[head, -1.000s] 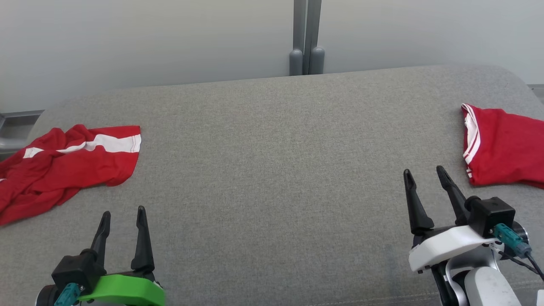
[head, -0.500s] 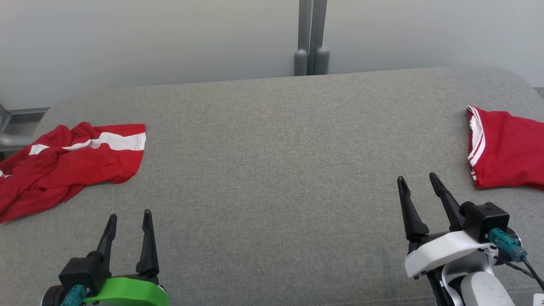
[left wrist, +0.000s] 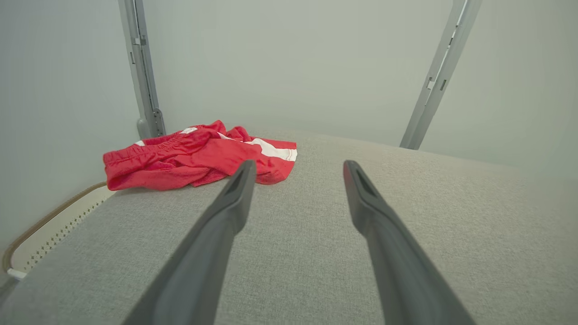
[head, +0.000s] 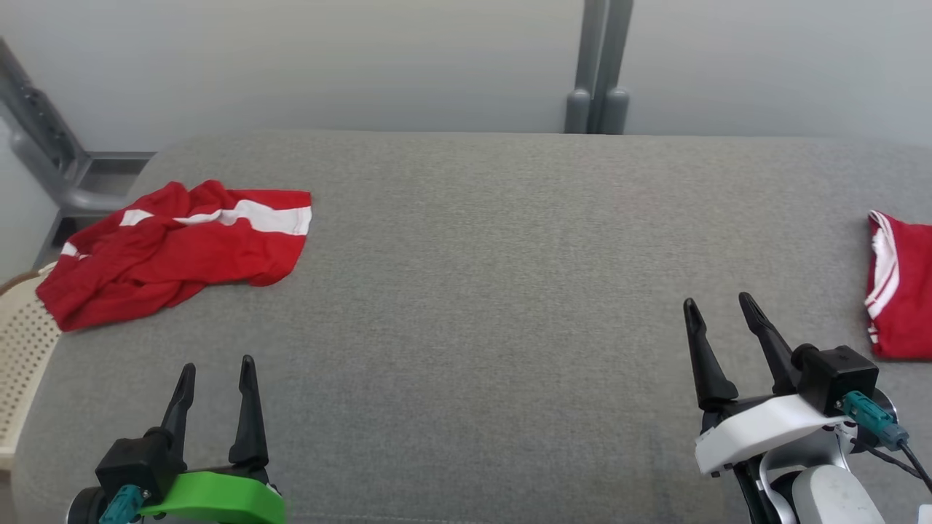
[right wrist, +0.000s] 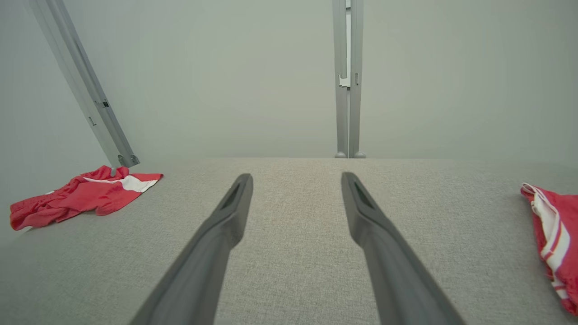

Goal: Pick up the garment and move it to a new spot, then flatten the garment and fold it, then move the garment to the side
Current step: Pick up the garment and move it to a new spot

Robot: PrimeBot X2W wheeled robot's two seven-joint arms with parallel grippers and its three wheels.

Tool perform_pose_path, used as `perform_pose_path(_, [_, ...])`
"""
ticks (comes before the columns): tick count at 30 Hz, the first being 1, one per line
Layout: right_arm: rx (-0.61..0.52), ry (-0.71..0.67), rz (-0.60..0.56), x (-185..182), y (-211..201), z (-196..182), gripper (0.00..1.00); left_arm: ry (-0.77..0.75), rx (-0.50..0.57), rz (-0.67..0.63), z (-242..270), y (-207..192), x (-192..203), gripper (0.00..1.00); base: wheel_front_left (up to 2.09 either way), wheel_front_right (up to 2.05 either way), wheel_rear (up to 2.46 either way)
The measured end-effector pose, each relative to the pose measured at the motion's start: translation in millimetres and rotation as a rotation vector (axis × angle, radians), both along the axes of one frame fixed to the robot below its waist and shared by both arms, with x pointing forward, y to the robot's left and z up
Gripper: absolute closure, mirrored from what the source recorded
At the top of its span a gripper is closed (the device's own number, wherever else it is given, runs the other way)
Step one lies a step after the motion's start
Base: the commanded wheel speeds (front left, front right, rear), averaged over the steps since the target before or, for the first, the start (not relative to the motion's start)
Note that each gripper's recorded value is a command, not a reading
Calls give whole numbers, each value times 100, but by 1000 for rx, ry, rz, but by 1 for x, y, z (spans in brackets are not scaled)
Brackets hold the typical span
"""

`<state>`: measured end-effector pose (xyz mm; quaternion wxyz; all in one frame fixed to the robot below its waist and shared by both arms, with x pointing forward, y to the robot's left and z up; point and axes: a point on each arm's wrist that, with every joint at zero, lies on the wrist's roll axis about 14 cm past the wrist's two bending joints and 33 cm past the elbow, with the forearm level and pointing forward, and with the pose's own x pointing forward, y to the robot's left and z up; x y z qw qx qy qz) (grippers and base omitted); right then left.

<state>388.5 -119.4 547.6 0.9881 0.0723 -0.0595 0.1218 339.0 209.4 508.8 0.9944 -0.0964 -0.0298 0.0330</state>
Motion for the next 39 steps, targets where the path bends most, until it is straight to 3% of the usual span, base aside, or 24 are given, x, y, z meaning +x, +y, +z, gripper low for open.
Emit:
perform_pose_path(12, [-8, 6, 227, 14, 81, 0, 0, -9, -5, 219, 3, 61, -54, 0, 0, 0, 0])
perform_pose_path(17, [-10, 6, 372, 11, 133, 1, 0, -14, -3, 341, 6, 90, -89, 0, 0, 0, 0])
perform_pose_path(24, [-10, 19, 465, 8, 166, -3, 0, 0, -5, 413, 3, 103, -114, 0, 0, 0, 0])
perform_pose_path(32, [-20, 21, 429, 13, 154, -3, 0, -67, 76, 352, 42, 112, -91, 0, 0, 0, 0])
perform_pose_path(39, [-21, -11, 342, 36, 127, 5, 0, -127, 232, 221, 125, 130, -20, 0, 0, 0, 0])
